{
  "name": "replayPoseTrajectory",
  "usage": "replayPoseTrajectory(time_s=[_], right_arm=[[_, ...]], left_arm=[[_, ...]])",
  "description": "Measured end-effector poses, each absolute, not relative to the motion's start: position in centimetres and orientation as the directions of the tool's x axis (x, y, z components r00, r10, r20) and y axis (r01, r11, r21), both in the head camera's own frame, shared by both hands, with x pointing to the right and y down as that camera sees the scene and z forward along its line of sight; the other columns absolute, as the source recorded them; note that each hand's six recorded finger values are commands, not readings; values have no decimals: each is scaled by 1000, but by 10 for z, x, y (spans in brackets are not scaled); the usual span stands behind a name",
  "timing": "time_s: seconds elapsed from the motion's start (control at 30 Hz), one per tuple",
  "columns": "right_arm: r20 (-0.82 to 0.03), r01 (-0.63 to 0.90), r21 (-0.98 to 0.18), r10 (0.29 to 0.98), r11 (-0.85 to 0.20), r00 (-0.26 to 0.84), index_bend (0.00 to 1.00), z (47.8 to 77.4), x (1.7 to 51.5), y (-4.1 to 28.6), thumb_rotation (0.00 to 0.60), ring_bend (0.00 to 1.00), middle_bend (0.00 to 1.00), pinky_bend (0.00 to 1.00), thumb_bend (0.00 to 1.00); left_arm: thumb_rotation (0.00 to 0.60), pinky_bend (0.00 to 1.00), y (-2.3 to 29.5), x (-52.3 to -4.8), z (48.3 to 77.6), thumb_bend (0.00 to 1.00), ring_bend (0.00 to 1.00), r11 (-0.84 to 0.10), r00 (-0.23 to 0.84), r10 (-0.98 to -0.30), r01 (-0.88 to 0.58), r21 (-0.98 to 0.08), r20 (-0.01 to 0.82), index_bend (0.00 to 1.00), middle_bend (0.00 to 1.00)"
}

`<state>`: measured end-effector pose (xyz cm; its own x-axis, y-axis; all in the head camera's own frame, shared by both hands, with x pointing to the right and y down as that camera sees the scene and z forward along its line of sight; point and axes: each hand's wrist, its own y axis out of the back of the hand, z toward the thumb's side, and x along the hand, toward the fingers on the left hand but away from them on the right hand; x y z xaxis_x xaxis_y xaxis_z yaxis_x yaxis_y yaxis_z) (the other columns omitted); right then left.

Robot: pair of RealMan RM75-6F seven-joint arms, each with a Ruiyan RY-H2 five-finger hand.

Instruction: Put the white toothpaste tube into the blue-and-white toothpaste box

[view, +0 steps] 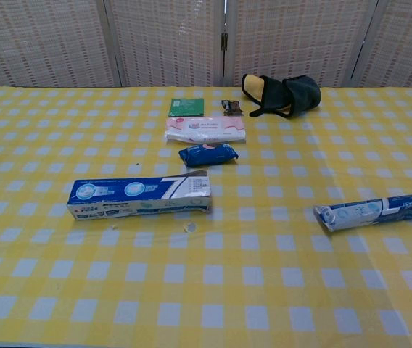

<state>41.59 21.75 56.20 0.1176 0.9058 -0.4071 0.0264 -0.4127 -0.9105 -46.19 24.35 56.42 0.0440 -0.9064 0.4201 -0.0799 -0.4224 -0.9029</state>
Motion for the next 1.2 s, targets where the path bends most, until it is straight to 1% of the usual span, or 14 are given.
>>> replayPoseTrajectory(time_s=[0.2, 0.3, 0.37, 0.5, 0.6, 0.77, 0.97, 1.13, 1.2], right_arm=[[-393, 42, -916, 913, -399, 112, 0, 556, 420, 217, 600, 0, 0, 0, 364], [-371, 48, -925, 922, -378, 111, 0, 548, 422, 219, 600, 0, 0, 0, 365], [-379, 45, -922, 919, -385, 112, 0, 549, 422, 220, 600, 0, 0, 0, 364], [-425, 39, -901, 896, -433, 128, 0, 555, 420, 225, 600, 0, 0, 0, 364], [-418, 42, -904, 899, -426, 129, 0, 552, 420, 224, 600, 0, 0, 0, 364], [-427, 44, -899, 895, -435, 130, 0, 552, 421, 224, 600, 0, 0, 0, 364], [-428, 51, -898, 895, -437, 123, 0, 553, 423, 222, 600, 0, 0, 0, 364], [-436, 60, -894, 893, -444, 110, 0, 554, 428, 220, 600, 0, 0, 0, 364], [-440, 60, -893, 892, -447, 104, 0, 555, 429, 219, 600, 0, 0, 0, 364]], left_arm=[[600, 163, 245, -454, 569, 208, 126, -420, 46, -908, -115, -900, 417, 235, 199], [600, 256, 246, -443, 574, 220, 203, -439, 75, -898, -148, -886, 432, 247, 240], [600, 287, 245, -437, 578, 243, 212, -467, 94, -884, -172, -867, 458, 255, 251], [600, 292, 237, -421, 588, 256, 201, -524, 143, -852, -220, -823, 504, 259, 252], [600, 308, 227, -408, 597, 256, 221, -550, 180, -834, -222, -805, 521, 277, 265], [600, 329, 213, -380, 614, 256, 259, -572, 238, -814, -174, -801, 530, 305, 303], [600, 332, 201, -343, 642, 274, 287, -609, 303, -780, -168, -775, 547, 286, 324], [600, 307, 193, -314, 663, 271, 221, -627, 357, -755, -146, -765, 550, 254, 324], [600, 303, 190, -305, 667, 269, 212, -627, 375, -748, -130, -768, 547, 249, 324]])
